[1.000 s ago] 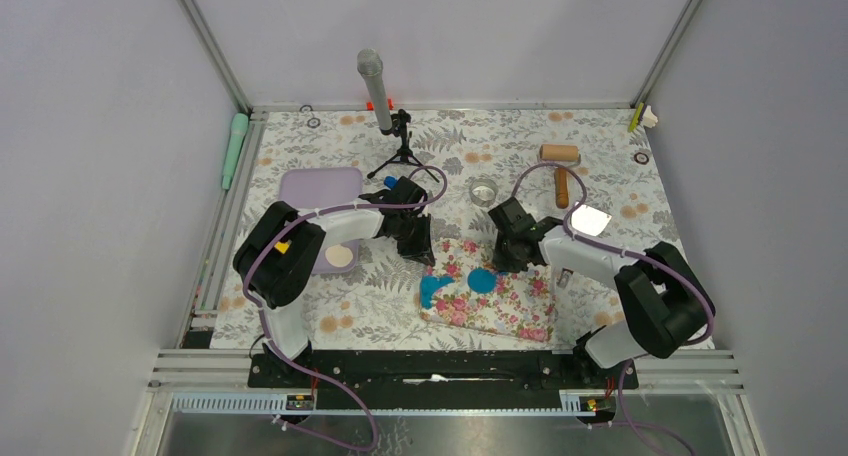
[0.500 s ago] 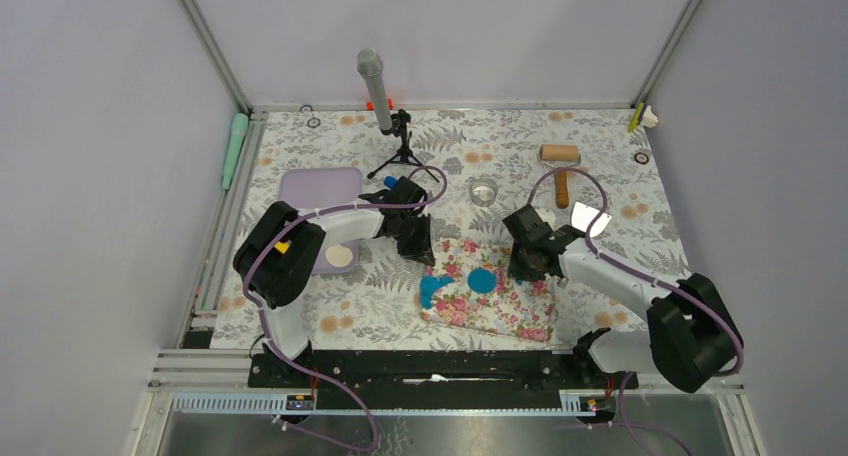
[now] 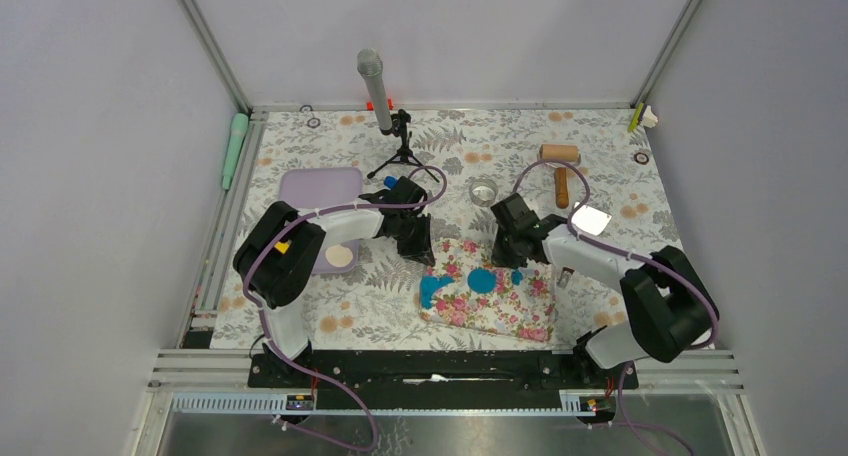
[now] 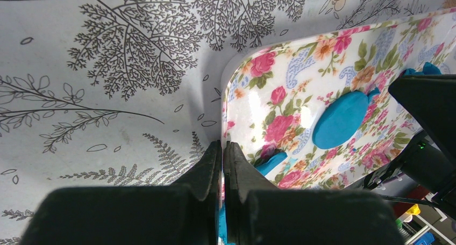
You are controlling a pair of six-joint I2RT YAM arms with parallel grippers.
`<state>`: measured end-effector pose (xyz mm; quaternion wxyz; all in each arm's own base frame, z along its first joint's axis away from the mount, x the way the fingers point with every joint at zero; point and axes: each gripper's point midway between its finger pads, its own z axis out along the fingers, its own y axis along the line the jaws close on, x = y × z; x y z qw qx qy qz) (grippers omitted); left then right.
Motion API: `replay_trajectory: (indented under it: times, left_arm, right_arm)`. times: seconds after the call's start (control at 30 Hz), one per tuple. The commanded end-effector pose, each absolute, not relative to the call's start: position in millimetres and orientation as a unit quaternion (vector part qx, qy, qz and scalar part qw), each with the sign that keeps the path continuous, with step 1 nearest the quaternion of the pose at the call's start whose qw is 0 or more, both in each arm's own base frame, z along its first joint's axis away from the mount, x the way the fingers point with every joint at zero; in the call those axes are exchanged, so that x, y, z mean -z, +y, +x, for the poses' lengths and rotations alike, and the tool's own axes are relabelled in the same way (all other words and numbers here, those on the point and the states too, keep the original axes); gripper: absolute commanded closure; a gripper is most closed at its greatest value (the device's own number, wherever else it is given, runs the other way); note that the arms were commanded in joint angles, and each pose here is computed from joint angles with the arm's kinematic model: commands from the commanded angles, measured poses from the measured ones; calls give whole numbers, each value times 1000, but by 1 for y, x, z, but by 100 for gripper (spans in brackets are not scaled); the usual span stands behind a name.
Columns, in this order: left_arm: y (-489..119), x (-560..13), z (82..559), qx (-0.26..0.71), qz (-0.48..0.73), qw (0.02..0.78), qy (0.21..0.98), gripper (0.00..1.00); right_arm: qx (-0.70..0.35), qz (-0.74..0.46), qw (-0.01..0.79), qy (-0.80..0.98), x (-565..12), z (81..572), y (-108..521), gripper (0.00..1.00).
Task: Roll out the dumpling wrappers from the dough
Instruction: Remove the dumpling mold from the work surface.
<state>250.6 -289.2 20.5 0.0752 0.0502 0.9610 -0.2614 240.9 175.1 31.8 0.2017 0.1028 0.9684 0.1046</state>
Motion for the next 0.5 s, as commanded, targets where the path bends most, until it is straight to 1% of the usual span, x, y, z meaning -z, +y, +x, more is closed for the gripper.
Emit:
replay_trajectory:
  times: [0.0,0.13,0.47]
  left_arm:
    - [-266,1,239,214,38,48,975,100]
    - [-266,0,239,214,37,48,975,100]
    - [-267,2,238,215,36,44,975,100]
  right_arm:
    - [-120,108,217,963,-38,265,190,89]
    - [-102,105,193,970,-24,258,186,93]
    - [-71,100,169,978,-2,237,168,94]
